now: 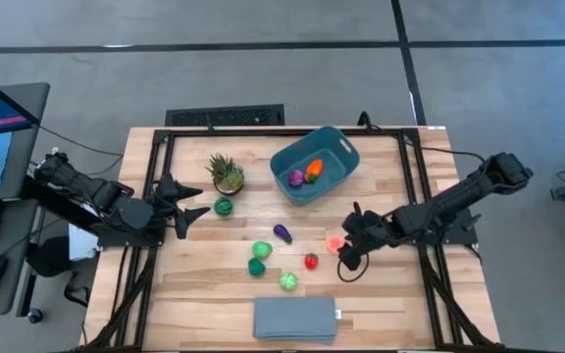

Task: Pick and placing Produce into tupperware
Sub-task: Put the peach into the bin

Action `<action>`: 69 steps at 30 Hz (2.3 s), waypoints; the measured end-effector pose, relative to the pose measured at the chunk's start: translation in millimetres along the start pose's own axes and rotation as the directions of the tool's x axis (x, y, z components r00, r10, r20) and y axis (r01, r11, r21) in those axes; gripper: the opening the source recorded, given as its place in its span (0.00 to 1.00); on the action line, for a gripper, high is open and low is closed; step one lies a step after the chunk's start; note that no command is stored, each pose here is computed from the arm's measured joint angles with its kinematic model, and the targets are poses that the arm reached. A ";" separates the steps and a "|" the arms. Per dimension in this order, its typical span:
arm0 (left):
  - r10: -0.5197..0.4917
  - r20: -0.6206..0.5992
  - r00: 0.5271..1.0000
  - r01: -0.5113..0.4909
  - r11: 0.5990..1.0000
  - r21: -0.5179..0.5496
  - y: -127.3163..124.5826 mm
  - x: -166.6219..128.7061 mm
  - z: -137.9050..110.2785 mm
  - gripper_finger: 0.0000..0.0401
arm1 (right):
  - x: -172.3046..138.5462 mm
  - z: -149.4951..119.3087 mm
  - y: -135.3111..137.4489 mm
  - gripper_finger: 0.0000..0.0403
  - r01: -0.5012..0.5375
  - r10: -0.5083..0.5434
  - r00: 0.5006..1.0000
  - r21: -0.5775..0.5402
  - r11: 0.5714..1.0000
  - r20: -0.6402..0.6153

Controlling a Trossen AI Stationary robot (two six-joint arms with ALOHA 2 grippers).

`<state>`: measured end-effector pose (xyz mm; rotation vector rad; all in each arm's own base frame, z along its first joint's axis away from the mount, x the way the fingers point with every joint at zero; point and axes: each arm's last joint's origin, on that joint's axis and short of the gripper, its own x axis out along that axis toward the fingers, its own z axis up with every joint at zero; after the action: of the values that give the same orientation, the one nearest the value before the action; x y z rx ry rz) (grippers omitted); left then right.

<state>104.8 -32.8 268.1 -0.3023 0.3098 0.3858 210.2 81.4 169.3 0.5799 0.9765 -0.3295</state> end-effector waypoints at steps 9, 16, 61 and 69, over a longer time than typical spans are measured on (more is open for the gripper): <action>0.004 0.003 1.000 -0.004 1.000 -0.002 0.1 0.0 0.1 0.71 | 1.4 5.4 -3.6 0.64 -0.002 0.002 1.000 -0.088 0.996 -0.007; 0.004 0.001 1.000 -0.004 1.000 -0.007 0.2 0.0 -0.1 0.71 | 1.5 7.0 -4.8 0.68 0.015 -0.013 1.000 -0.152 0.988 0.012; 0.023 -0.020 1.000 -0.024 1.000 -0.017 2.3 -0.1 -2.9 0.71 | 2.8 13.5 -6.6 0.90 0.056 -0.034 0.997 -0.326 0.944 0.073; 0.024 -0.020 1.000 -0.024 1.000 -0.017 2.4 0.0 -3.0 0.71 | 2.8 13.5 -6.4 0.90 0.052 -0.030 0.997 -0.326 0.944 0.072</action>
<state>103.1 -31.7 264.9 -0.3195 0.3301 0.4096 217.6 68.2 170.7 0.2436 0.9557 -0.2150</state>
